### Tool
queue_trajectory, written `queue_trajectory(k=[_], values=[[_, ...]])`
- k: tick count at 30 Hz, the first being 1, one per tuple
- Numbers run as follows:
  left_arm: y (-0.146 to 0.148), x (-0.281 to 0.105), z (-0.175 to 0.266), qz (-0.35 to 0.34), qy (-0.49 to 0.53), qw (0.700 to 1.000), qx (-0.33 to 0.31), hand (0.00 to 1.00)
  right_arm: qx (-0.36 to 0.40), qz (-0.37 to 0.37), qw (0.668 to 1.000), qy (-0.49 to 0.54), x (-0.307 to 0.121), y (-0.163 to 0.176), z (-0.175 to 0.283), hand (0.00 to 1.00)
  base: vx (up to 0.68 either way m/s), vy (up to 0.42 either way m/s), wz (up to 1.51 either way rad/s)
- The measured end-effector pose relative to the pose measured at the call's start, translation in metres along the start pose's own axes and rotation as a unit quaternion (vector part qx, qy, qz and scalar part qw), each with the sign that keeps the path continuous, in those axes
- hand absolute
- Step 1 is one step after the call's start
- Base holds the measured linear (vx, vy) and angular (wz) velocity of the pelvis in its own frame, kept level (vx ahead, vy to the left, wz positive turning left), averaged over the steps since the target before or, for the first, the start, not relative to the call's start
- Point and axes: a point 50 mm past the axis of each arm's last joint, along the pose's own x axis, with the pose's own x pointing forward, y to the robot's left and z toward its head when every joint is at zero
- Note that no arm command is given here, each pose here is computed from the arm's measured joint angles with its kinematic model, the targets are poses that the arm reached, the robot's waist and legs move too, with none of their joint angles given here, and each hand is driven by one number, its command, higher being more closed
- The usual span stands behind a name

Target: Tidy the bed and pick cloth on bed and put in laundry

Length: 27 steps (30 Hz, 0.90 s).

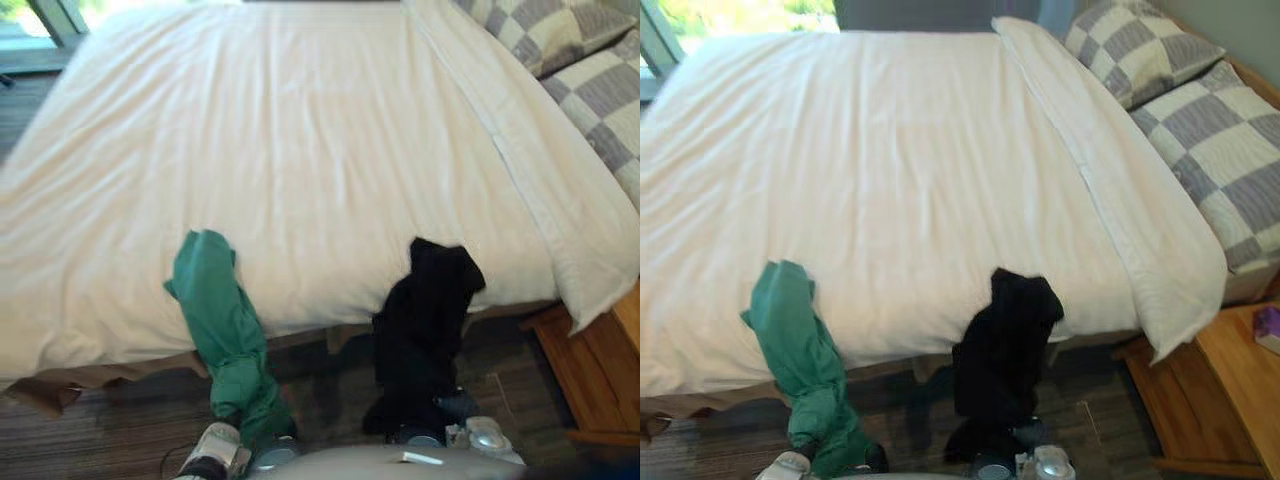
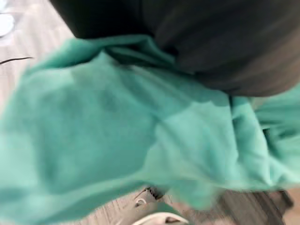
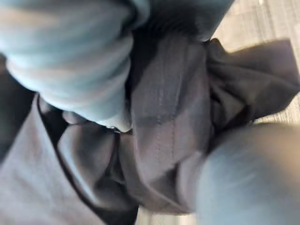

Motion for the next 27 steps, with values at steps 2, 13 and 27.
queue_trajectory(k=[2, 13, 27], values=[[-0.008, -0.001, -0.007, 0.000, -0.003, 1.000, -0.009, 1.00, 0.033, -0.021, 0.999, 0.031, -0.008, -0.011, -0.024, 1.00, 0.08, -0.037, 1.34], [-0.001, -0.002, -0.021, 0.004, -0.071, 0.949, -0.306, 1.00, -0.008, 0.057, 0.998, 0.011, 0.004, 0.004, 0.003, 1.00, 0.03, -0.073, 0.84], [-0.010, -0.020, 0.040, -0.088, -0.246, 0.920, -0.292, 1.00, 0.045, 0.092, 0.995, 0.018, 0.008, 0.011, 0.017, 1.00, -0.01, 0.080, 1.39]])
